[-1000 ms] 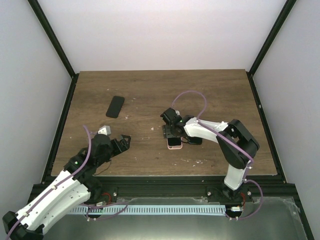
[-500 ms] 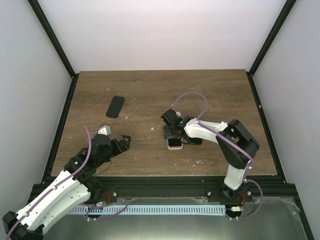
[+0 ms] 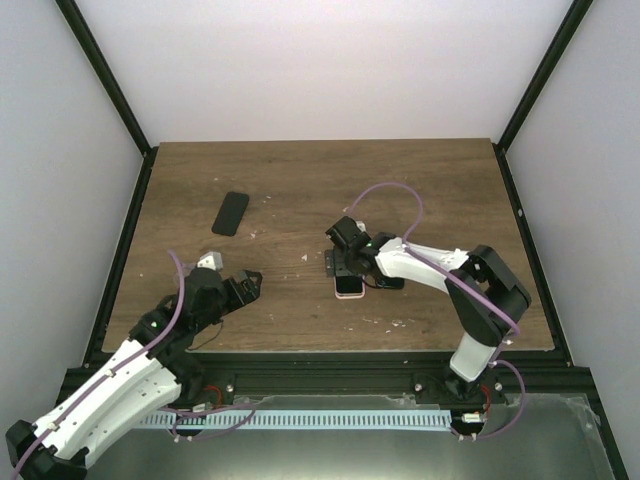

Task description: Put the phone into the phone case

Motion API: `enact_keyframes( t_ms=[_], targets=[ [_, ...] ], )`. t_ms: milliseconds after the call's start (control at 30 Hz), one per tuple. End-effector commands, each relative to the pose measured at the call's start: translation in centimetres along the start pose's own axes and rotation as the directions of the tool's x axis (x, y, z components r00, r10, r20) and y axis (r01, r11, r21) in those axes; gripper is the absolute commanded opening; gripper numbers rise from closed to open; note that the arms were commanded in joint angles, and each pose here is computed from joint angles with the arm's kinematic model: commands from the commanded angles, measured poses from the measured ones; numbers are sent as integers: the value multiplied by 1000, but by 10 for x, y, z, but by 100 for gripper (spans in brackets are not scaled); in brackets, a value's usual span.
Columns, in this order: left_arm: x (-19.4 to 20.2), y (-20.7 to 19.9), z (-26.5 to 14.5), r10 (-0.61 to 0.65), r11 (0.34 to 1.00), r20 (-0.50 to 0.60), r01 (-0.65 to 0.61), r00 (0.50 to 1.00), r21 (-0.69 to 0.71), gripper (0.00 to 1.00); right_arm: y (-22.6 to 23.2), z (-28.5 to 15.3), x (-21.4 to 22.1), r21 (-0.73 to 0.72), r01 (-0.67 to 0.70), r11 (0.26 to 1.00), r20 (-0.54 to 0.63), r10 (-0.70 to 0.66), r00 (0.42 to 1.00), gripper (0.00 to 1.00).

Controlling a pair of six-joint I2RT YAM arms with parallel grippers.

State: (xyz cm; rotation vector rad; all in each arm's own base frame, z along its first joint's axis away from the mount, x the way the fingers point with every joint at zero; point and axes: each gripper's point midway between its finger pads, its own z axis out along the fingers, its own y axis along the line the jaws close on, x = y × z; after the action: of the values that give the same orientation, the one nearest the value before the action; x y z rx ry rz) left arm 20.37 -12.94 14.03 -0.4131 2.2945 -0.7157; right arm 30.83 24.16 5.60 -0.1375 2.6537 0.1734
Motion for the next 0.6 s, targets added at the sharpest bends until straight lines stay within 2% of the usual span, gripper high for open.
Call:
enact_keyframes(
  t_ms=[0, 267, 433, 567],
  targets=[
    [2, -3, 3, 1, 1000, -9, -1, 1000, 14, 99, -7, -1, -7, -26, -16, 1000, 11, 16, 1000, 99],
    [4, -2, 4, -4, 1000, -20, 4, 1000, 12, 99, 0, 16, -9, -96, -7, 995, -22, 5, 1000, 98],
    [0, -6, 3, 4, 1000, -12, -4, 1000, 14, 99, -5, 30, -2, -77, -2, 997, -53, -2, 999, 99],
    [0, -6, 3, 6, 1000, -15, -6, 1000, 9, 99, -9, 34, 7, -68, 17, 998, -68, -21, 997, 92]
  ],
)
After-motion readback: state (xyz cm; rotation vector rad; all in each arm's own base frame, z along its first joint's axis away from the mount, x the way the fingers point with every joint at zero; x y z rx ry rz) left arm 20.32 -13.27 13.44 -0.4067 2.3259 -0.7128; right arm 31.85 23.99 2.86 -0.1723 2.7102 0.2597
